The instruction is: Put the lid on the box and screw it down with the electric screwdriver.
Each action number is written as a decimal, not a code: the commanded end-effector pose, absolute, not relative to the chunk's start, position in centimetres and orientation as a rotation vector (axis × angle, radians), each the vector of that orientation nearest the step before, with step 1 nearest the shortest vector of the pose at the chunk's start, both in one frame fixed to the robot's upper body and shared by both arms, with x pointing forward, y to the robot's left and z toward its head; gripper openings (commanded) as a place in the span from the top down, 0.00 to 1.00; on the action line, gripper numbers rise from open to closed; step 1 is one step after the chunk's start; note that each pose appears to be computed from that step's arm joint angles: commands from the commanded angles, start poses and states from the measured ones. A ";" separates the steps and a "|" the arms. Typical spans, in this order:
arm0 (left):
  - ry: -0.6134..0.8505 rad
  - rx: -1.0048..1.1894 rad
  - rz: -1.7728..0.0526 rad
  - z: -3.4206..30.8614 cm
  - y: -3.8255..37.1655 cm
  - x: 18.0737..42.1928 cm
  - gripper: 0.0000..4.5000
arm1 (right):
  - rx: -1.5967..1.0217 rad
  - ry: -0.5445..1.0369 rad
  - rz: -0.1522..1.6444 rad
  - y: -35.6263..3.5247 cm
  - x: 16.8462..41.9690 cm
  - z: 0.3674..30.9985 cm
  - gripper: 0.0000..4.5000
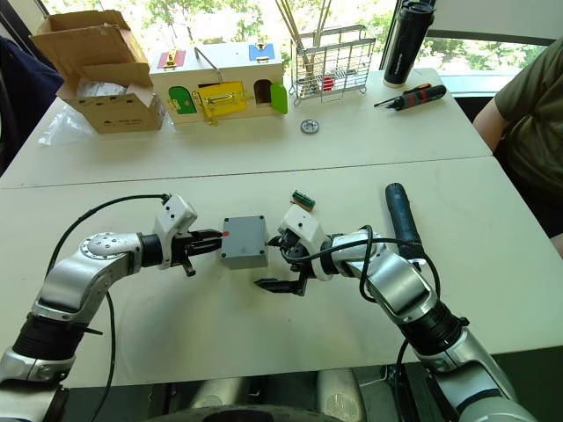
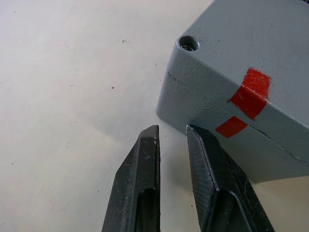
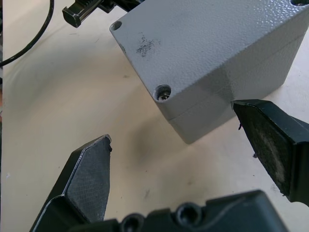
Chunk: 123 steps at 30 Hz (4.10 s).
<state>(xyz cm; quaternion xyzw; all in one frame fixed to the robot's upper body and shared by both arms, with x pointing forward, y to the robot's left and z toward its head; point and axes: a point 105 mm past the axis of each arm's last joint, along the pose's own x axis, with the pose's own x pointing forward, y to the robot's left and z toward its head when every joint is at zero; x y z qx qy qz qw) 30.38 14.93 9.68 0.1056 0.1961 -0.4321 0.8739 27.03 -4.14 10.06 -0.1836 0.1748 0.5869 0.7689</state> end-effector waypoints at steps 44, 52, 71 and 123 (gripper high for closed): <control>0.270 0.456 -1.322 16.3 9.6 26.1 0.80 | -0.249 0.234 0.856 -11.7 30.4 11.1 0.36; 0.266 0.448 -1.313 16.2 9.6 26.3 0.80 | -0.257 0.238 0.863 -11.4 30.4 10.9 0.98; 0.260 0.421 -1.279 16.2 10.1 27.1 0.80 | -0.232 0.149 0.873 -11.1 30.2 14.3 0.98; 0.265 0.393 -1.086 16.4 14.0 30.0 0.80 | -0.237 0.116 1.113 -3.5 32.2 14.5 0.98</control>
